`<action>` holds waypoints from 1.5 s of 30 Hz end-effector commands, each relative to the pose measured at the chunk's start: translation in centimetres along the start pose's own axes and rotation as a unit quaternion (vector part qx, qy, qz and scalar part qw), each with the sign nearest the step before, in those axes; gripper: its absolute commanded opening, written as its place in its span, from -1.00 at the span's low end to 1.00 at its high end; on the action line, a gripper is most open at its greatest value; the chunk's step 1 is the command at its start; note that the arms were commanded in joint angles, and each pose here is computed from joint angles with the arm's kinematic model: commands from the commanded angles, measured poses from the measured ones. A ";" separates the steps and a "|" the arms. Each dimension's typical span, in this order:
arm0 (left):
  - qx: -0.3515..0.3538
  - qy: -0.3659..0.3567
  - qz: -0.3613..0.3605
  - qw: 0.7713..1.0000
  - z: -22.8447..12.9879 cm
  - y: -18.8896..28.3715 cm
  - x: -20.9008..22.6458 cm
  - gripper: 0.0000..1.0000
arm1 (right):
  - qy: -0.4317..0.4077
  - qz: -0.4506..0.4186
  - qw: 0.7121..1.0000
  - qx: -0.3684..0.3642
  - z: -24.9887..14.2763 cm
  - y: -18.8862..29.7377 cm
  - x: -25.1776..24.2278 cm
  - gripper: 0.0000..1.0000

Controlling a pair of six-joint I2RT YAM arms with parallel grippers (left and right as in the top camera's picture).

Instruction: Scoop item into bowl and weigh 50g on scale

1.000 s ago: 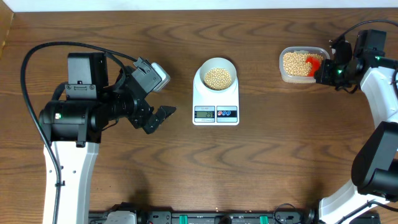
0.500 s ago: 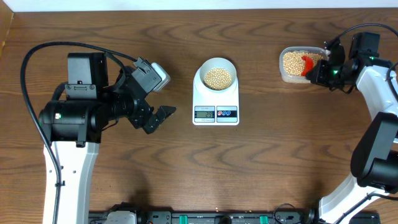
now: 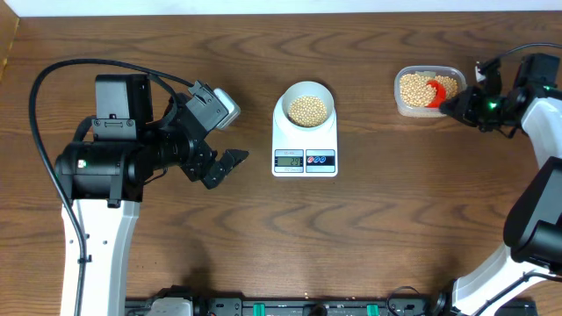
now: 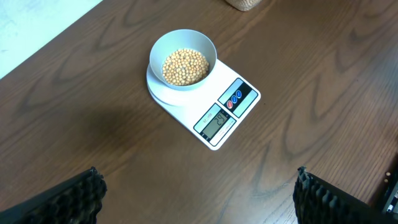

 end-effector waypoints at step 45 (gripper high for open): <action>-0.011 -0.003 -0.002 1.000 0.4 0.4 -0.1 0.97 | -0.074 0.208 0.972 -0.075 0.9 3.7 -1.0 -0.98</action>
Point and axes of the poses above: each gripper's point midway between its finger pads, its own y axis back along the fingers, its own x axis along the line the jaws close on, z = x × y, the point moved 9 cm from there along y, back along the fingers, and after that the axes turned 9 degrees about y, right-handed, at the moved point
